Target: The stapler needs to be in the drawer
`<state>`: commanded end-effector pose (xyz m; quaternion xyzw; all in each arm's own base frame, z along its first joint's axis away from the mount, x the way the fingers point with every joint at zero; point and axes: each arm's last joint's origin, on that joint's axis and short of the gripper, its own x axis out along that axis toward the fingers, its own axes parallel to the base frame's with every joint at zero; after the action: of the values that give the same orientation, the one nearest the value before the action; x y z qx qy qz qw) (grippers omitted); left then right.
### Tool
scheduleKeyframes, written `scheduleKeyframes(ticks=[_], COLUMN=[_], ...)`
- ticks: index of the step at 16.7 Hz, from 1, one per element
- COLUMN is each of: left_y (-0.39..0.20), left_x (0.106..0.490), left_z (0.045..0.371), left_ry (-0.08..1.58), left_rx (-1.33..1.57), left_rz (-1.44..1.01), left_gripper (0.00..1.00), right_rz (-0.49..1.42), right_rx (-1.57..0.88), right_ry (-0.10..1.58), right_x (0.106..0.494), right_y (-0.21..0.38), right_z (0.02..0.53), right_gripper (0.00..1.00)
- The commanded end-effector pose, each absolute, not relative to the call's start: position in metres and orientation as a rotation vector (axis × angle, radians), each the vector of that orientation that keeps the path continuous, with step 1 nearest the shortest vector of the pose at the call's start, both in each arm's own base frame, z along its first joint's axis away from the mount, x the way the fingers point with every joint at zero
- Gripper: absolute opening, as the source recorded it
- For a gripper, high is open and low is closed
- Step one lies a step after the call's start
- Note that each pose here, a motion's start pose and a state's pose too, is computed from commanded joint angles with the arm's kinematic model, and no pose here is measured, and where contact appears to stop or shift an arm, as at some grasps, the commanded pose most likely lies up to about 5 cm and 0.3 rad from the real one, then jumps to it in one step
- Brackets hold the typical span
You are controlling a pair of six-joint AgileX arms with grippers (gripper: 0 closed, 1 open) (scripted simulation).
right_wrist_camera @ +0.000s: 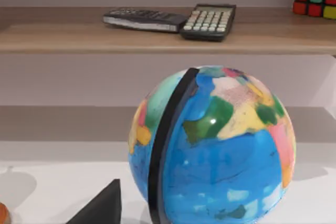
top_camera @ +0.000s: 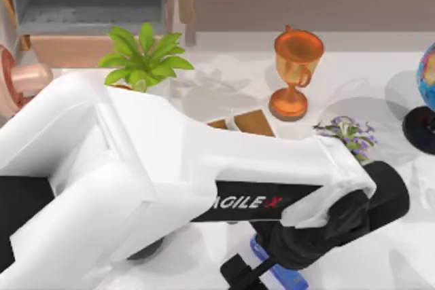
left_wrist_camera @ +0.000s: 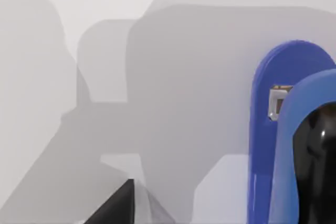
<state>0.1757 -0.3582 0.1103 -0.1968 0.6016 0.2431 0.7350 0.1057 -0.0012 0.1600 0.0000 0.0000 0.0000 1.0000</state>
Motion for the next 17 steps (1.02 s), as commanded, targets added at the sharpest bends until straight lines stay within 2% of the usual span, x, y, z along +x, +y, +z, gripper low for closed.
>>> scheduleKeyframes(ticks=[10, 17], left_y=[-0.3582, -0.3582], left_x=[0.1757, 0.1757], left_z=[0.1103, 0.1103], left_ry=[1.322, 1.322], left_rx=[-0.432, -0.432], left_rz=[0.534, 0.534], left_gripper=[0.02, 0.00], right_rz=[0.000, 0.000], right_rx=[0.000, 0.000], right_ry=[0.000, 0.000], right_x=[0.1057, 0.1057], right_y=[-0.0012, -0.0012], right_z=[0.1600, 0.1600], right_gripper=[1.00, 1.00])
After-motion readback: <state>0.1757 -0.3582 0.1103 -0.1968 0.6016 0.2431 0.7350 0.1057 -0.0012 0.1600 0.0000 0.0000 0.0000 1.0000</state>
